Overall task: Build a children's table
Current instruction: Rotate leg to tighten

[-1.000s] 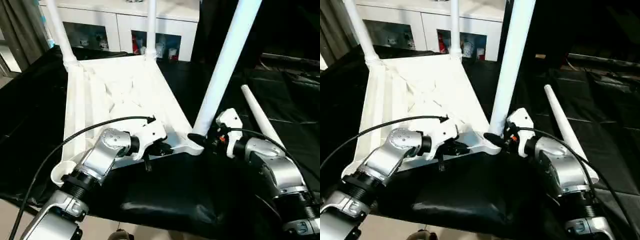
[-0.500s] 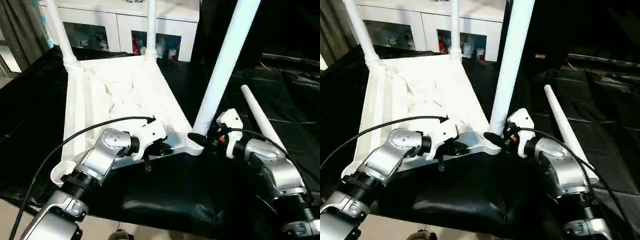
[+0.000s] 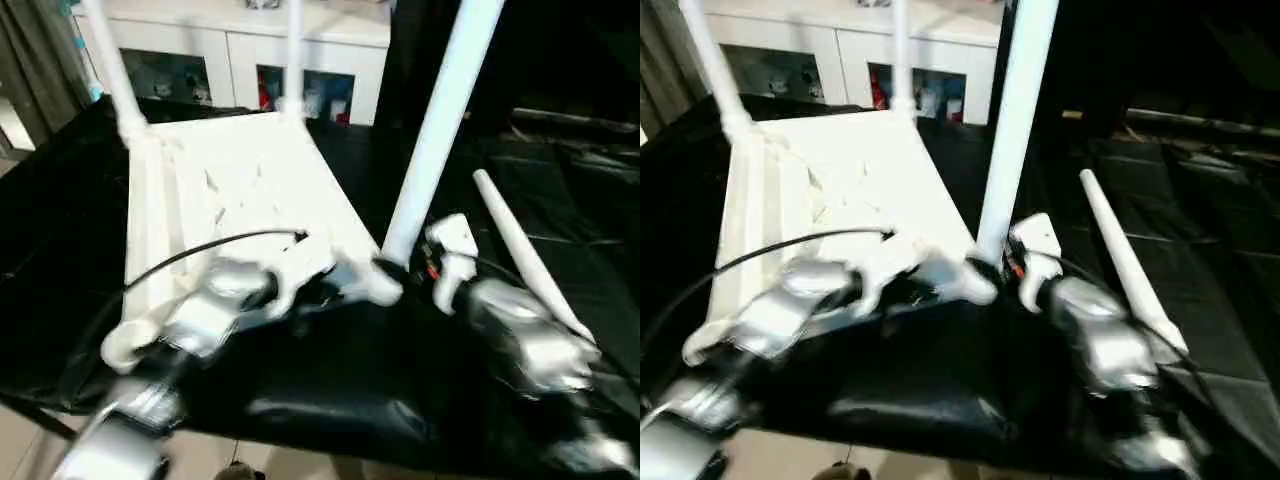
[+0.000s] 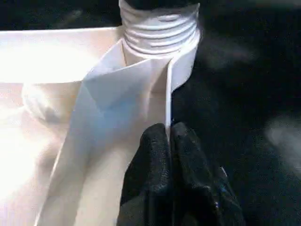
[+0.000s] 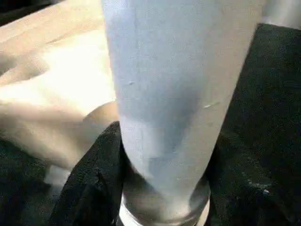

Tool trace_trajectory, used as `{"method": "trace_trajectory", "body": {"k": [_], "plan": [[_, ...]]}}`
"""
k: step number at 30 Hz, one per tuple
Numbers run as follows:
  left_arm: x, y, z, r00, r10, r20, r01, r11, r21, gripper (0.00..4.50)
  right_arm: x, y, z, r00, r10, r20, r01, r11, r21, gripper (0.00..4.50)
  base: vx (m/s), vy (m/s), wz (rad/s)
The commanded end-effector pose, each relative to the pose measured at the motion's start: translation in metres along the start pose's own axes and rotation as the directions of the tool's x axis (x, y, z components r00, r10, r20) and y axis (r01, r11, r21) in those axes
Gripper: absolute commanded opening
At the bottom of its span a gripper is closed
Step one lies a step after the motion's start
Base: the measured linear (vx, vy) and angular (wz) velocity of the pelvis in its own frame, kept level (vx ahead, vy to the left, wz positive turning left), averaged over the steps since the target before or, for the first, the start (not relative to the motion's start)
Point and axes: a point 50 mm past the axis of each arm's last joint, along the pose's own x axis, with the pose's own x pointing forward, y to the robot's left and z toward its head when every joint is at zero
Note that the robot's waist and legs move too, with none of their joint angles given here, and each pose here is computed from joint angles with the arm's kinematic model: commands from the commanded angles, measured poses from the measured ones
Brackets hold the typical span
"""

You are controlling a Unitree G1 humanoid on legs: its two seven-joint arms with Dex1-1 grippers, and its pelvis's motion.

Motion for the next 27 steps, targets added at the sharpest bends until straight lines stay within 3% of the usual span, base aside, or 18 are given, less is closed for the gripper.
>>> {"method": "trace_trajectory", "body": {"k": [1, 5, 13, 14, 16, 18, 22, 27], "plan": [[0.009, 0.011, 0.016, 0.986, 0.166, 0.01, -0.166, 0.985, -0.05, 0.0, 0.008, 0.003, -0.032, 0.975, -0.162, -0.154, 0.182, 0.975, 0.128, 2.03, 0.0, 0.0, 0.0], [0.02, 0.009, 0.028, 0.979, 0.205, 0.012, -0.204, 0.977, -0.06, 0.0, 0.022, 0.017, -0.029, 0.969, -0.184, -0.163, 0.21, 0.964, 0.16, 2.02, -0.016, 0.002, -0.01], [0.024, 0.008, 0.032, 0.981, 0.193, 0.017, -0.192, 0.981, -0.035, 0.0, 0.031, 0.025, -0.016, 0.982, -0.149, -0.113, 0.167, 0.97, 0.177, 2.02, 0.0, 0.0, 0.0], [0.024, 0.008, 0.032, 0.982, 0.188, 0.021, -0.187, 0.982, -0.035, 0.0, 0.031, 0.026, -0.014, 0.986, -0.135, -0.101, 0.152, 0.973, 0.176, 2.37, 0.0, 0.0, 0.0], [0.023, 0.007, 0.034, 0.985, 0.171, 0.036, -0.17, 0.985, -0.025, 0.0, 0.031, 0.024, -0.009, 0.99, -0.123, -0.073, 0.134, 0.975, 0.177, 2.37, 0.0, 0.0, 0.0], [0.021, 0.006, 0.035, 0.988, 0.14, 0.059, -0.141, 0.99, -0.002, 0.0, 0.029, 0.02, -0.001, 0.995, -0.093, -0.043, 0.098, 0.985, 0.14, 2.76, 0.0, 0.0, 0.0], [0.013, 0.002, 0.033, 0.994, 0.035, 0.105, -0.042, 0.997, 0.069, 0.0, 0.017, 0.009, 0.015, 0.999, 0.039, 0.006, -0.04, 0.999, 0.021, 3.09, 0.0, 0.0, 0.0], [0.0, -0.001, 0.023, 0.991, -0.068, 0.113, 0.053, 0.99, 0.132, 0.0, -0.008, -0.009, 0.022, 0.984, 0.18, -0.014, -0.18, 0.981, -0.074, 3.45, 0.0, 0.0, 0.0]]}}
